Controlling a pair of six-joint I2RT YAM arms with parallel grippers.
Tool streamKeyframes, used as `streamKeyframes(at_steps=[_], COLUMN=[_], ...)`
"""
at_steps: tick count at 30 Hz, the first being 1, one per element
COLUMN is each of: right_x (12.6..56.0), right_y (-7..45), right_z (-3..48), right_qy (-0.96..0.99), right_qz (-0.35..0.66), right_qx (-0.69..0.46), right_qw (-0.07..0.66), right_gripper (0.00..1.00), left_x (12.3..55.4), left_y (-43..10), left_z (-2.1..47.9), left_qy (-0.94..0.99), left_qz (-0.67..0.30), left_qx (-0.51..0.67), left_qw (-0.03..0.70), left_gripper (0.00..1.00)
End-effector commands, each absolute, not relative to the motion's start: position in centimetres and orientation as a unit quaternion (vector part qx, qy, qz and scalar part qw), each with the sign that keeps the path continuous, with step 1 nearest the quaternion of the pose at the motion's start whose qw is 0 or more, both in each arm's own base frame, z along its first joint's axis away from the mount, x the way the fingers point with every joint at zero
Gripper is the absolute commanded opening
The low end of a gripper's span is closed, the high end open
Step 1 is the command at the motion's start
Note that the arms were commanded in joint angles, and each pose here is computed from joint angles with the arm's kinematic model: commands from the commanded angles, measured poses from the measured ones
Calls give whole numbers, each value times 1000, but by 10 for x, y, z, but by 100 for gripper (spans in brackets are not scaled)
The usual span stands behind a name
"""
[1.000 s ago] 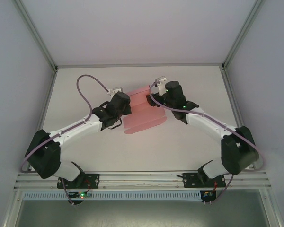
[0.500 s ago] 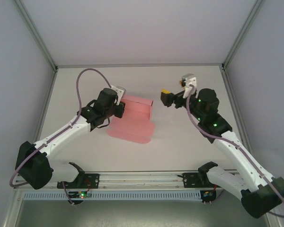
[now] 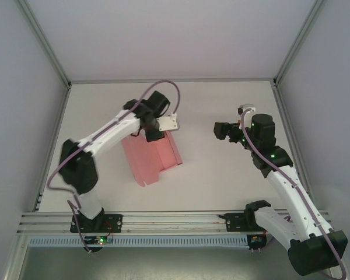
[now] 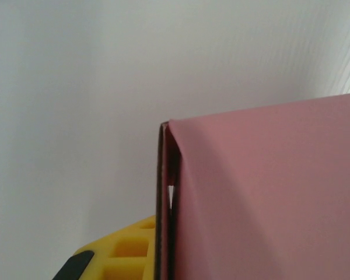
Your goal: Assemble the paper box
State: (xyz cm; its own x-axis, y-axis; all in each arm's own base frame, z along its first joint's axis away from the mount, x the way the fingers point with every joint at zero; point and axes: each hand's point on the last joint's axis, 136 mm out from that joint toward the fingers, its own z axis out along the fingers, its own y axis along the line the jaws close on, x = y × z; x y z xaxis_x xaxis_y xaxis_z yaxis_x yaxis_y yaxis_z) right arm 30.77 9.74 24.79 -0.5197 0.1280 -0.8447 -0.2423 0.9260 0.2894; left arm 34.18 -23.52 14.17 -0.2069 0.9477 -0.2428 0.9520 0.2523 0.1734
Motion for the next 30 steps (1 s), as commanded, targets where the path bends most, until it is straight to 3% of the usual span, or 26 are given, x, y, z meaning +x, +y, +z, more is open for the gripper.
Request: streamKeyframes(at_steps=[1,6,9,12,14,17,18,20,21,22,26,30], right_x=[301,297,296,296,296,297,297,299,299,300,306,320], right_y=[91,83,79,77,76,75,75,75,76,77,80,83], right_z=[232,224,219,212,211,210,210,208,206,205,203,199], right_qy=[866,872,875,879,881,883,882,883,884,884,885,881], right_qz=[185,174,169,168,166,162,163,162,163,164,168,178], right_qx=[-18,-8,-2,0,0,-3,-5,-7,-9,-14,-19,-4], right_qw=[465,458,453,446,443,441,442,440,438,437,433,438], right_gripper=[98,98,98,98,98,98,98,98,98,98,98,98], left_x=[318,329,333,338,337,338,339,342,344,344,363,386], left_y=[-216,-234,-243,-248,-251,-258,-261,-270,-276,-283,-304,-283], left_z=[112,85,72,70,75,88,94,108,118,129,193,276], left_qy=[739,712,703,712,718,721,723,729,735,739,781,875], left_qz=[38,68,82,82,73,65,62,57,50,41,21,12], left_qx=[672,699,706,697,692,690,688,679,672,666,579,313], left_qw=[17,-5,-11,-14,-13,11,23,56,77,99,231,369], left_gripper=[0,0,14,40,51,55,56,76,78,99,100,100])
